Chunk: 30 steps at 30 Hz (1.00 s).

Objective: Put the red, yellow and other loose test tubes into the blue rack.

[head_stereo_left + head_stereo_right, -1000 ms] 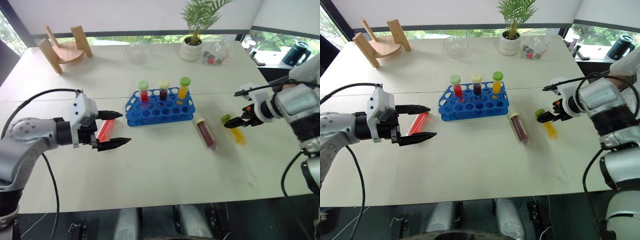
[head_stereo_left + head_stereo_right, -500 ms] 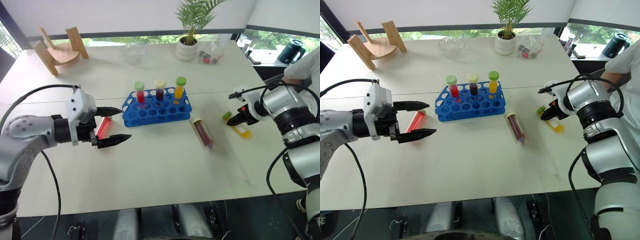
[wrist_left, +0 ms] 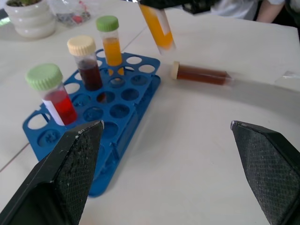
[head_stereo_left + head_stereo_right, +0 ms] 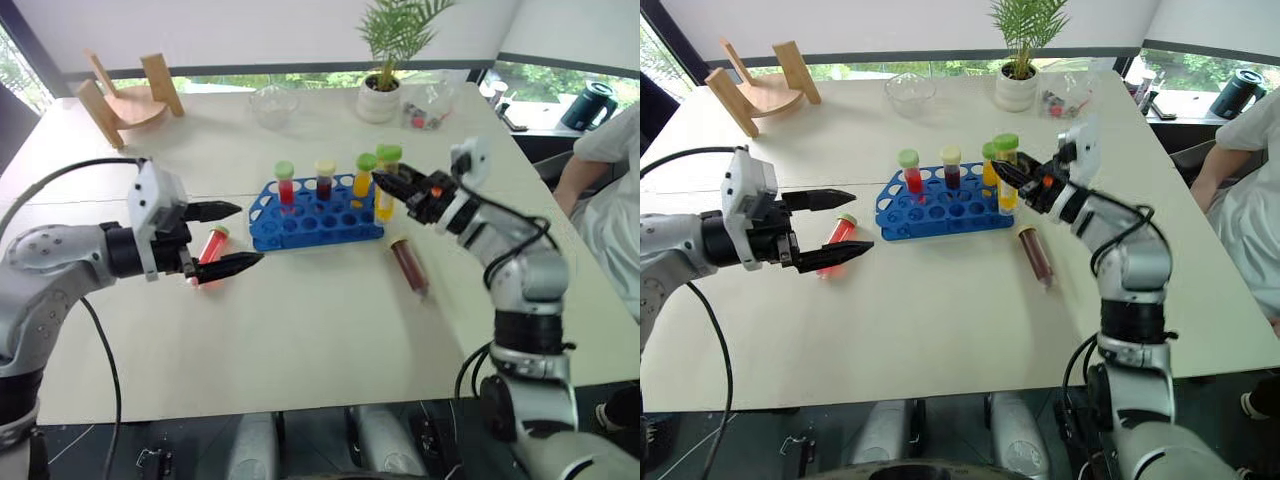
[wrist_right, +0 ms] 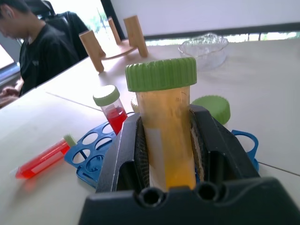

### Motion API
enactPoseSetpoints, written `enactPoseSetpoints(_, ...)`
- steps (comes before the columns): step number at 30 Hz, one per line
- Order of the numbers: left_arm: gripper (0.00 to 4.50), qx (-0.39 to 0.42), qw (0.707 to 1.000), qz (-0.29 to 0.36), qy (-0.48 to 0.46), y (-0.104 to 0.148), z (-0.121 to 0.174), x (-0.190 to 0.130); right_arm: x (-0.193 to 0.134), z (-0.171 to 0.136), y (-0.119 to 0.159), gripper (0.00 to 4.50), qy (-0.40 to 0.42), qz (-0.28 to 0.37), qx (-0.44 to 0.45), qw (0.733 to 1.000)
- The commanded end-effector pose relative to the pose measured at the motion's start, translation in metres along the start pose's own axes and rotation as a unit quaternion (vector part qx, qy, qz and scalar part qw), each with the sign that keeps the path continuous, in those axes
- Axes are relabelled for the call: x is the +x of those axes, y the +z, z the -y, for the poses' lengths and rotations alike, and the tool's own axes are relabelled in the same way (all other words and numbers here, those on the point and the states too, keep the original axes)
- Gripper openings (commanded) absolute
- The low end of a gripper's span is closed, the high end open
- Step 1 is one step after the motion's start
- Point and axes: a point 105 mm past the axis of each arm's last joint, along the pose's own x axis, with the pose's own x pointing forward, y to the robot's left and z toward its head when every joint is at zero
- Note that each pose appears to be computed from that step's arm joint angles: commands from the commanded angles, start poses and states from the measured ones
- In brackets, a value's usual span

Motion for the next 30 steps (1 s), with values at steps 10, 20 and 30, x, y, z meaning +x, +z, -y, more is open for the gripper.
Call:
enactPoseSetpoints(10,4.50,0.015,1.000,0.006,-0.003,0.008,-0.003,0.003,0.025,0.001,-0.016,0.80,-0.004,0.072,-0.084,0.994)
enactPoseSetpoints(20,4.50,0.011,1.000,0.004,0.000,0.005,0.001,0.002,0.035,-0.002,-0.026,0.80,0.012,0.065,-0.082,0.994)
enactPoseSetpoints(30,4.50,0.010,1.000,0.002,0.008,0.003,0.002,-0.001,0.036,-0.011,-0.034,0.80,0.020,0.057,-0.079,0.995)
